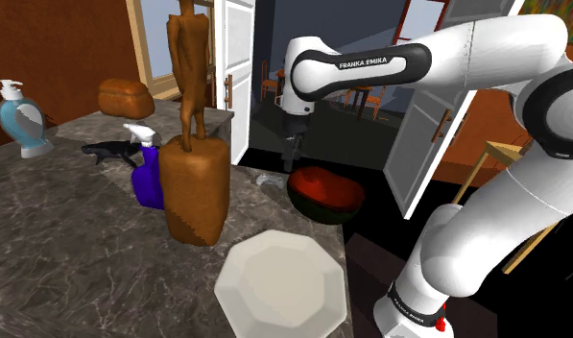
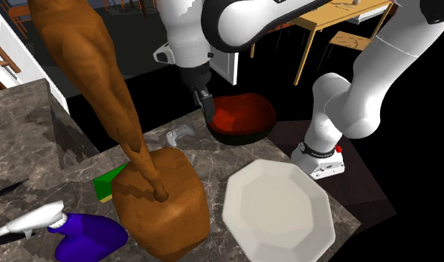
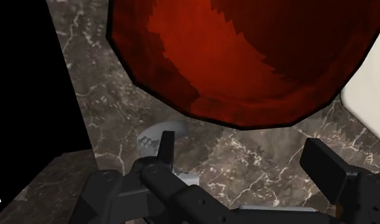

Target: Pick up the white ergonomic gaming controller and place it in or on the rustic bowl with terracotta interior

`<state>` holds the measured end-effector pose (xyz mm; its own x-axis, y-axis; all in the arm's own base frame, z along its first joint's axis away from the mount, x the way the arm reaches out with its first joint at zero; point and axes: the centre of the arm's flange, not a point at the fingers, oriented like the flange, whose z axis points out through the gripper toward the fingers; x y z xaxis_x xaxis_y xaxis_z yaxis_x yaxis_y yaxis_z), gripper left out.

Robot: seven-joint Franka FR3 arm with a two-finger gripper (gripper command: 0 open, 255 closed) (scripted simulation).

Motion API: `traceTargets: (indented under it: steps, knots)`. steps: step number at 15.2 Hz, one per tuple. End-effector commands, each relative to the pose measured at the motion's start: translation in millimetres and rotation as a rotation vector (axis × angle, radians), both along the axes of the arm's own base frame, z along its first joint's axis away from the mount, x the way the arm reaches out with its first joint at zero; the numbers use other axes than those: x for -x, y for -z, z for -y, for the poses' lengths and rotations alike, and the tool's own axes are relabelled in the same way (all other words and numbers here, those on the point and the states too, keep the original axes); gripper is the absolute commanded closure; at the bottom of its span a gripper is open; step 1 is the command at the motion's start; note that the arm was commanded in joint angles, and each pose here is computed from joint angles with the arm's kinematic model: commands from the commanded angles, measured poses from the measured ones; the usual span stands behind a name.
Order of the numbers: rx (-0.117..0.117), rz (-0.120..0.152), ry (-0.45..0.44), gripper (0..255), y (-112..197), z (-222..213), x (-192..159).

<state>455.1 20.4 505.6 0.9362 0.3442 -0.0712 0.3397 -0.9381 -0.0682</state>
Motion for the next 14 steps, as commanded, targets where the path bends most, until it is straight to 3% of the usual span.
traceTargets:
  steps: [1, 5, 14]
  knots:
    - [0.016, -0.004, -0.032, 0, 16, -6, -23]
    - [0.044, -0.012, -0.089, 0, 45, -18, -63]
    - [0.044, -0.012, -0.089, 0, 85, -17, -59]
